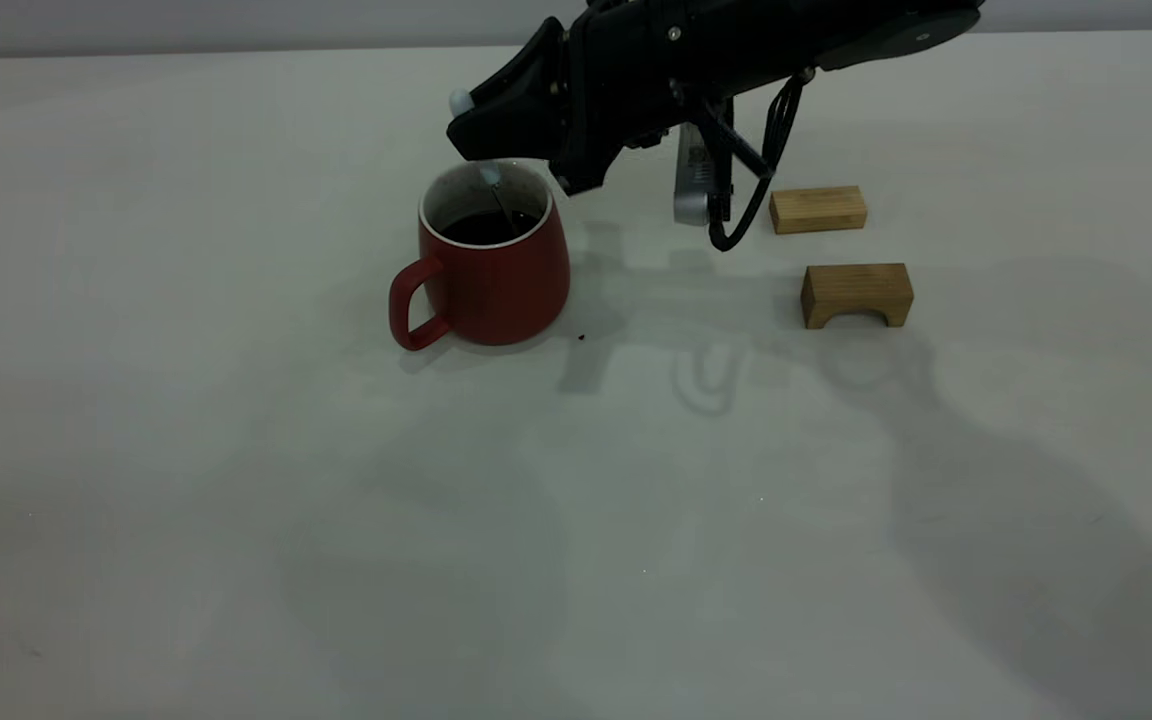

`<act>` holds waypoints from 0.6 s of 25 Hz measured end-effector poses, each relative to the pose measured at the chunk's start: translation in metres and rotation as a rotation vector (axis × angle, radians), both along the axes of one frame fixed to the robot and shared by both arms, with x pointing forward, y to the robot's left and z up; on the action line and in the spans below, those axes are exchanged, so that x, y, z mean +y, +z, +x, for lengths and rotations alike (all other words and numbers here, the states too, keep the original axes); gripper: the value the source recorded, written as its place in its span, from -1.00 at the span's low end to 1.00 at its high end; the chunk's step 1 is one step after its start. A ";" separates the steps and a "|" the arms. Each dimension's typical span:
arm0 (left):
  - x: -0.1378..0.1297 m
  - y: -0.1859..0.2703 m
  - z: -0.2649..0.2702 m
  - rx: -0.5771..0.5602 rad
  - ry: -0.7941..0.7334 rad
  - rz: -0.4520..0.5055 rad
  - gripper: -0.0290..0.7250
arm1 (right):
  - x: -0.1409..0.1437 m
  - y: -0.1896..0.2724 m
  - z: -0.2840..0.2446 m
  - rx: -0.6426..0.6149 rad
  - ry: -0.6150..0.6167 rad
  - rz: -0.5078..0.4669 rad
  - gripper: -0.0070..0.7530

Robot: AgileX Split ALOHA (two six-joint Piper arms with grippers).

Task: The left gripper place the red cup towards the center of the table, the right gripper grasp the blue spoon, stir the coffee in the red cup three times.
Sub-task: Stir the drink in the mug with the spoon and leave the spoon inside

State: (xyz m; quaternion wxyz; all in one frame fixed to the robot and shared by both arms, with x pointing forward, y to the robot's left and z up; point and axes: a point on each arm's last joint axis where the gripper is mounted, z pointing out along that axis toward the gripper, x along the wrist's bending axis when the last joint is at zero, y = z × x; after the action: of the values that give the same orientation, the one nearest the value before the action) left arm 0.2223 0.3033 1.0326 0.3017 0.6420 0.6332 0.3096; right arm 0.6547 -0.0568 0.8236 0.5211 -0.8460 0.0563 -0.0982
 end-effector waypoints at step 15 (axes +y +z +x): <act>0.000 0.000 0.000 0.000 0.000 0.000 0.02 | -0.006 -0.001 0.003 -0.087 0.027 -0.030 -0.62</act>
State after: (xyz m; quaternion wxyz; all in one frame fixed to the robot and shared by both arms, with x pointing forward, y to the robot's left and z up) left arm 0.2223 0.3033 1.0326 0.3017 0.6420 0.6332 0.3096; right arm 0.6582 -0.0627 0.8229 0.5115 -0.8493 0.0205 -0.1289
